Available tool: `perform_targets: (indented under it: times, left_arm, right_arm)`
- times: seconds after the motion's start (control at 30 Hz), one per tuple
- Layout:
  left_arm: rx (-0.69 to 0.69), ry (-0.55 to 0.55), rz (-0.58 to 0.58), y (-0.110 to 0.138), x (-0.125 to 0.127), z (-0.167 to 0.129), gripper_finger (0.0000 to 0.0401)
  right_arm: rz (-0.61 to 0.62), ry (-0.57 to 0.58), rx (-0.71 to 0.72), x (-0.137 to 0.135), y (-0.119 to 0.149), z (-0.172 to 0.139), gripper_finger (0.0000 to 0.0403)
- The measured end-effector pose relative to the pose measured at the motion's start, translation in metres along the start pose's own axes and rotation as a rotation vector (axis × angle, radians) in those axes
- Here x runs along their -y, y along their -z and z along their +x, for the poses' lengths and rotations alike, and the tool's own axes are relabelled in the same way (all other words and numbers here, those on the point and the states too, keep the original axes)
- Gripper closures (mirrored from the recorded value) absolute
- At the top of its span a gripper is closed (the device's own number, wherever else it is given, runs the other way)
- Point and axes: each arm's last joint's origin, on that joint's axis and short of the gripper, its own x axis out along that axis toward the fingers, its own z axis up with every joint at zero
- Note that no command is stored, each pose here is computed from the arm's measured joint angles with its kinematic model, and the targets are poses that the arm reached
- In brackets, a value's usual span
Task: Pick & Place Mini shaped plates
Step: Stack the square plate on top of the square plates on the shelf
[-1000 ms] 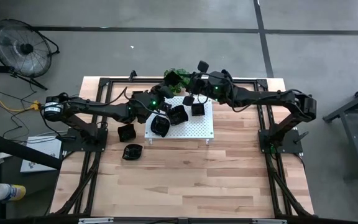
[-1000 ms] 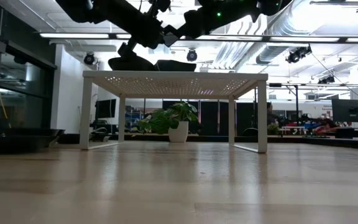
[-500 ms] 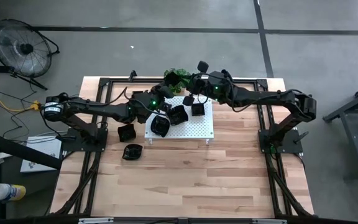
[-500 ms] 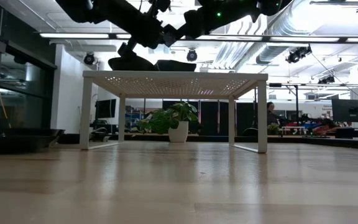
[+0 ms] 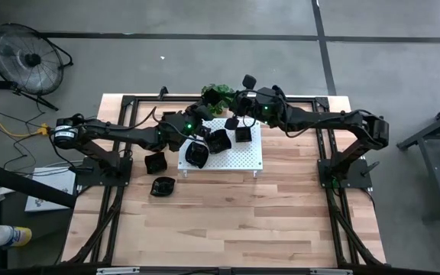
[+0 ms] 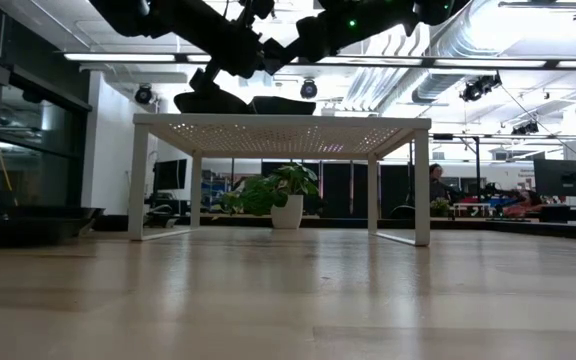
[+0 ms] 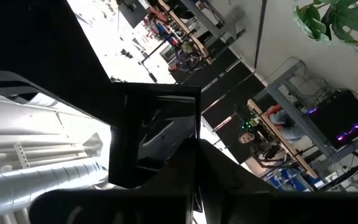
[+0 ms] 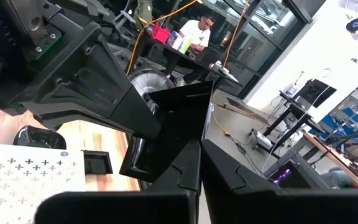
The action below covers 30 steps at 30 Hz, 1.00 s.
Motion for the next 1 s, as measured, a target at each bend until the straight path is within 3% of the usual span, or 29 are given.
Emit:
perform_targets:
  times: [0.53,1.0]
  left_arm:
    - [0.011,-0.008,-0.006,-0.0004,-0.0001,0.0,0.0391]
    - [0.013,-0.01,-0.009,-0.0005,-0.0001,0.0,0.0292]
  right_arm:
    - [0.014,0.0,-0.001,0.0,0.0,-0.0001,0.0403]
    - [0.017,0.001,-0.016,0.0002,0.0011,-0.0004,0.0403]
